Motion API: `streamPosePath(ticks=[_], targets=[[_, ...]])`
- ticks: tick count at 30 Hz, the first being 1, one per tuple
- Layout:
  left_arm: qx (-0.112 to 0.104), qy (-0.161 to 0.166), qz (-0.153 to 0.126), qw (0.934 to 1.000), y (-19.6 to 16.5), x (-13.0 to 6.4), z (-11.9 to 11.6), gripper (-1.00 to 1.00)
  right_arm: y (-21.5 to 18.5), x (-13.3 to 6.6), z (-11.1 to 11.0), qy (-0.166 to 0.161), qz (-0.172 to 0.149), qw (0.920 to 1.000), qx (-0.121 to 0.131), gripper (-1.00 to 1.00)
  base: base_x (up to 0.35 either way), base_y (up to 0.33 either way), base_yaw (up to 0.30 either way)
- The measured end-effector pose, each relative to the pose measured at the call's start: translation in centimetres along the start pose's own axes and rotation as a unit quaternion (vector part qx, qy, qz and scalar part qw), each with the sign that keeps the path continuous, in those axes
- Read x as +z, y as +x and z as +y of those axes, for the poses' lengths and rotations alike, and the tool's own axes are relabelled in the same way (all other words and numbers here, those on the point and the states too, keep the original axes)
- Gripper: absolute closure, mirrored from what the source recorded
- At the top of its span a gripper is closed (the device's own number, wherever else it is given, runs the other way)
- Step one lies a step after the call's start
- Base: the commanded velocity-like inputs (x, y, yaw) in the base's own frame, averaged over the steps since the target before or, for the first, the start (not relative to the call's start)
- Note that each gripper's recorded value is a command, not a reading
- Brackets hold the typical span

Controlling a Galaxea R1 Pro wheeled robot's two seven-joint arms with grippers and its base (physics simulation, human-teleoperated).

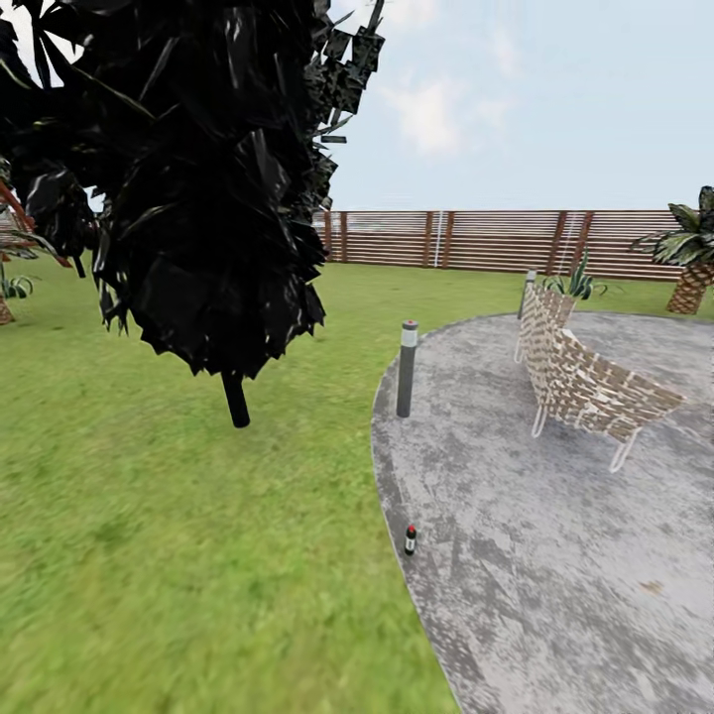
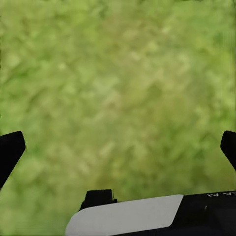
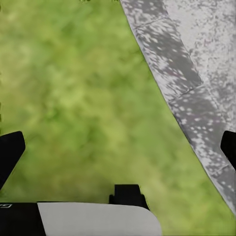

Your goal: In the garden, pick up the pesticide atomizer on the floor and spray pesticide onto both trees until each tree trunk is fully covered.

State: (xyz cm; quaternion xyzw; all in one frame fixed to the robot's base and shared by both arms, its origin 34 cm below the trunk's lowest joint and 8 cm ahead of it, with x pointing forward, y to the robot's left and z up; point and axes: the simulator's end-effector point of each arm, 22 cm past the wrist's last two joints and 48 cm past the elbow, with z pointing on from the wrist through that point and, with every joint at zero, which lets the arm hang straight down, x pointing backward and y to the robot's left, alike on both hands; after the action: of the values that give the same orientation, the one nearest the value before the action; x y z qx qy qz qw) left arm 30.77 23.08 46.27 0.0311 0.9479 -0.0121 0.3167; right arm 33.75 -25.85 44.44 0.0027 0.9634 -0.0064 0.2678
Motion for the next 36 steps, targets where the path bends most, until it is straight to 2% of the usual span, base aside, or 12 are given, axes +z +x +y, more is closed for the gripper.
streamPosePath(ticks=[8,36], targets=[[0.0,-0.001,0.0,1.0,0.0,-0.01,0.05,-1.0,0.01,-0.01,0.01,0.0,0.0,1.0,0.0,-1.0,0.183,0.253,-0.041],[0.001,0.0,0.002,1.0,0.16,-0.03,0.13,-1.0,0.02,-0.01,0.04,0.0,0.0,1.0,0.0,-1.0,0.045,0.348,-0.293]])
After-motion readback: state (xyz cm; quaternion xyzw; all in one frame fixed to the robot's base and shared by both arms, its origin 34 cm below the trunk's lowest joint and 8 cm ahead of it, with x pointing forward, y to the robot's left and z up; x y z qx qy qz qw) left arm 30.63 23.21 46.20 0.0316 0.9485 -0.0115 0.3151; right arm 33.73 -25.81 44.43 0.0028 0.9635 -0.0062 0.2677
